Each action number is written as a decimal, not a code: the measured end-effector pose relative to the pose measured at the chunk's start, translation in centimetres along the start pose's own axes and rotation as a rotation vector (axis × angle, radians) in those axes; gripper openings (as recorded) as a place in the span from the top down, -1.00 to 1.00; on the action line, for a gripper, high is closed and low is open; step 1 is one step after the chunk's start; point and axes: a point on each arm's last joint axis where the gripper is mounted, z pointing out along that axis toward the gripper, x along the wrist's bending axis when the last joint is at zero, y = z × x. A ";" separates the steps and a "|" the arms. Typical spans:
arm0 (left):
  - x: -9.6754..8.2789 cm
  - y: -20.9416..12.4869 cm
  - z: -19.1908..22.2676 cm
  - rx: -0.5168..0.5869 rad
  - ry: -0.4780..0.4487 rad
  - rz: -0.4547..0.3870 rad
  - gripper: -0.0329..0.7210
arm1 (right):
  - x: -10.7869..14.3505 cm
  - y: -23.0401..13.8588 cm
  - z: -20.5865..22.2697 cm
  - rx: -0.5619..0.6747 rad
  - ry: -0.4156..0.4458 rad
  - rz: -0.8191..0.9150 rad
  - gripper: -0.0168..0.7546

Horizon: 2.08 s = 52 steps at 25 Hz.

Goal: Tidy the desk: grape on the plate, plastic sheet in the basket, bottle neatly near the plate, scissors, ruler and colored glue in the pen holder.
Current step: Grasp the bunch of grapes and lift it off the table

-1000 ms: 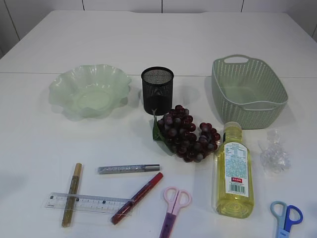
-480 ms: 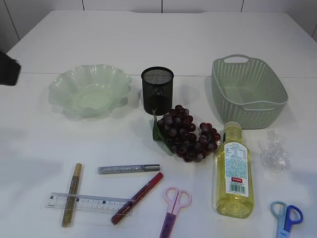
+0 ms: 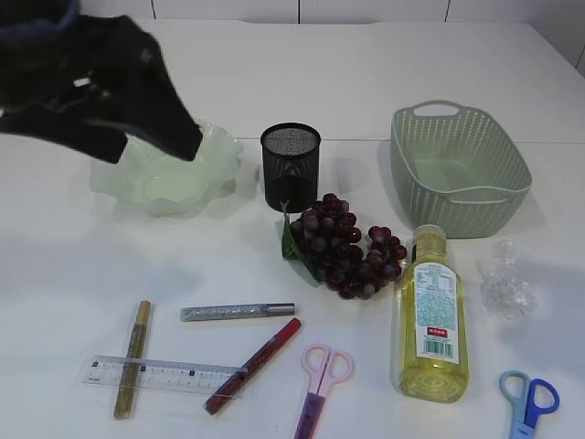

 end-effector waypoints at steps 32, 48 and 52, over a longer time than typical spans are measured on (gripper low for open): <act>-6.6 8.7 20.8 0.156 0.189 -0.152 -0.68 | 1.2 2.4 4.8 0.209 0.105 -0.036 -0.48; -3.7 9.0 24.1 0.195 0.294 -0.243 -0.68 | 1.5 2.4 4.7 0.210 0.138 -0.044 -0.47; -3.8 9.1 24.9 0.202 0.283 -0.252 -0.68 | 1.9 2.3 4.8 0.213 0.144 -0.075 -0.47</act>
